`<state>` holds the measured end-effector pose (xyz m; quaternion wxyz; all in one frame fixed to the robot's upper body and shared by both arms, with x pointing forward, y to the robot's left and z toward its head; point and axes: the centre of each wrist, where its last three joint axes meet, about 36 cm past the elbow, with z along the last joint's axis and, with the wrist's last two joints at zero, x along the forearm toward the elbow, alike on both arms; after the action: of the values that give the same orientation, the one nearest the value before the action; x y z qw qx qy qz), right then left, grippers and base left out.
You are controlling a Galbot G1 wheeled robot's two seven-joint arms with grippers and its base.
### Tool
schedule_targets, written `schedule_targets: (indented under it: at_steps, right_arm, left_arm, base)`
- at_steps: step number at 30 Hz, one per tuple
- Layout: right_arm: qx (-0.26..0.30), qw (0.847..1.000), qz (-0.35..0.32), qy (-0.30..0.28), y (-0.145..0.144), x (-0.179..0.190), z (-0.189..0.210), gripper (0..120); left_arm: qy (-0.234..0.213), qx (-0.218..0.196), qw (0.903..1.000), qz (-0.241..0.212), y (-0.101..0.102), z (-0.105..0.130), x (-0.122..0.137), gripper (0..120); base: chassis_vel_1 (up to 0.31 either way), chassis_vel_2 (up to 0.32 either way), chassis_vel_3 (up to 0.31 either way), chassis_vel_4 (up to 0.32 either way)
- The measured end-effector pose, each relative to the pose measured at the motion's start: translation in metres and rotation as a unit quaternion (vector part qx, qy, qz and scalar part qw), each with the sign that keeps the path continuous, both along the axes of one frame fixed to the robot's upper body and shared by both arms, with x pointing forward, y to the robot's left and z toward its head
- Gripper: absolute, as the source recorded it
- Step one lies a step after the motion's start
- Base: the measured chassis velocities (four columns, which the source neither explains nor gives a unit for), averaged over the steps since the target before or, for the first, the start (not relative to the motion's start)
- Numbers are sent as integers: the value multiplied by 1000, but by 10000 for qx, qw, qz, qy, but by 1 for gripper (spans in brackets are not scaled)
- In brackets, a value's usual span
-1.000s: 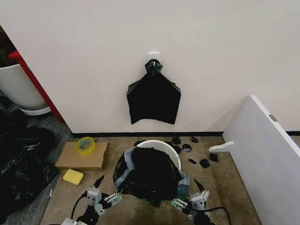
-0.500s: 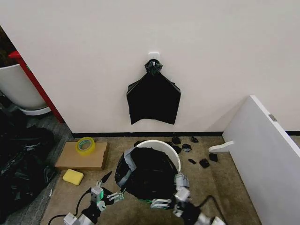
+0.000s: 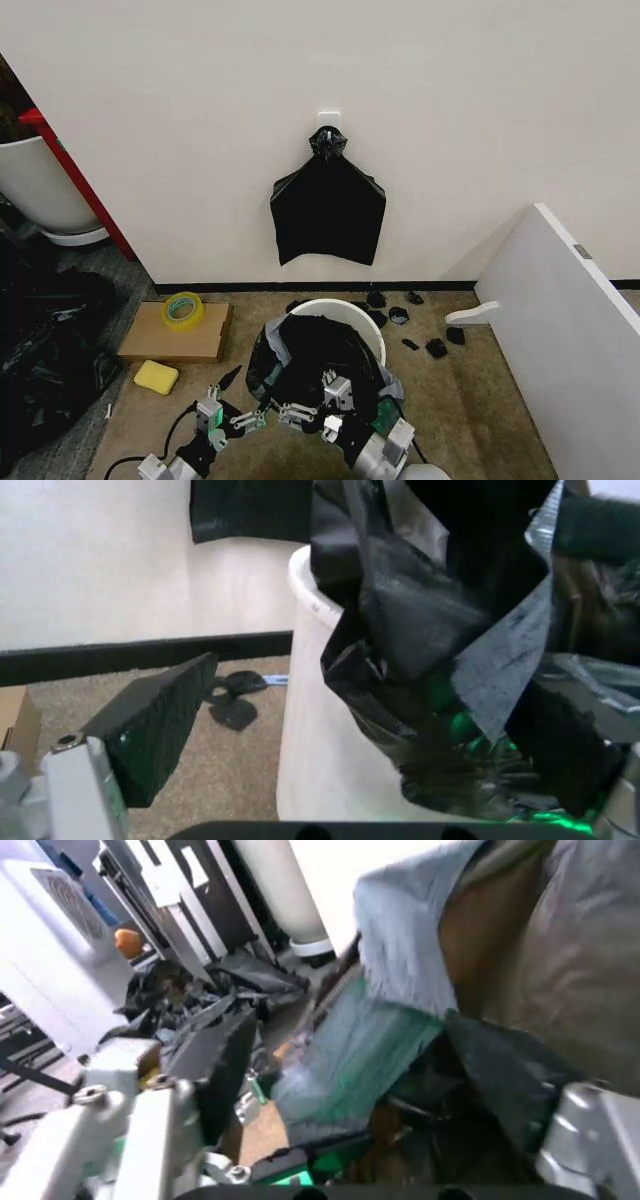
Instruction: Place the garbage bag over the trash bin.
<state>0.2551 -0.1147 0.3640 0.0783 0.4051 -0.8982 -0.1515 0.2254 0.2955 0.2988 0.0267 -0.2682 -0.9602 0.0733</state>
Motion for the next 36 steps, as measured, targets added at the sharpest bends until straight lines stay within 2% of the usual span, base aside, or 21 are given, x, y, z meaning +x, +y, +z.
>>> schedule_targets:
  at_steps: [4,6,12,14,16,17,20,21,22,25,26,27,32,34,35,36]
  right_arm:
    - [39,10000,-3,-47,8,5,-2,49]
    - [42,10000,2,-73,9,7,-2,46]
    - [179,9995,67,-253,14,18,-8,19]
    - [220,9993,76,-278,15,20,-8,16]
    - [291,9990,88,-324,18,22,-9,7]
    - [352,9985,109,-403,20,22,-8,0]
    - [271,9971,157,-696,17,18,-11,0]
    - [271,9971,157,-696,17,18,-11,0]
    - [176,9951,213,-952,13,16,-14,0]
    - [-76,9852,421,-1658,0,12,-21,13]
    - [-161,9798,507,-1927,-7,12,-23,15]
    - [-161,9798,507,-1927,-7,12,-23,15]
    - [-643,9560,743,-2764,-35,20,-28,38]
    - [-704,9474,819,-3012,-51,26,-28,45]
    - [-704,9474,819,-3012,-51,26,-28,45]
    - [-635,9450,896,-3080,-58,29,-27,49]
  left_arm:
    - [-5,-8,10000,-6,-3,2,-4,100]
    - [-6,3,10000,-11,-4,3,-5,100]
    - [-87,96,9998,-124,-2,-1,-9,100]
    - [-107,107,9997,-194,0,-3,-9,100]
    - [-183,114,9988,-439,8,-10,-8,100]
    - [-357,104,9956,-854,22,-21,-4,100]
    - [-641,165,9900,-1245,45,-32,6,100]
    - [-641,165,9900,-1245,45,-32,6,100]
    - [-753,204,9878,-1345,56,-35,11,100]
    - [-946,322,9841,-1468,75,-39,21,100]
    - [-983,349,9837,-1466,78,-39,23,100]
    - [-983,349,9837,-1466,78,-39,23,100]
    - [-1081,371,9834,-1407,82,-38,32,100]
    - [-1117,381,9830,-1406,83,-37,36,100]
    - [-1117,381,9830,-1406,83,-37,36,100]
    - [-1132,368,9823,-1445,84,-37,37,100]
  base:
    - [0,0,0,0]
    - [0,0,0,0]
    - [0,0,0,0]
    - [0,0,0,0]
    - [0,0,0,0]
    - [0,0,0,0]
    - [0,0,0,0]
    - [0,0,0,0]
    - [0,0,0,0]
    - [0,0,0,0]
    - [0,0,0,0]
    - [0,0,0,0]
    - [0,0,0,0]
    - [0,0,0,0]
    - [0,0,0,0]
    - [0,0,0,0]
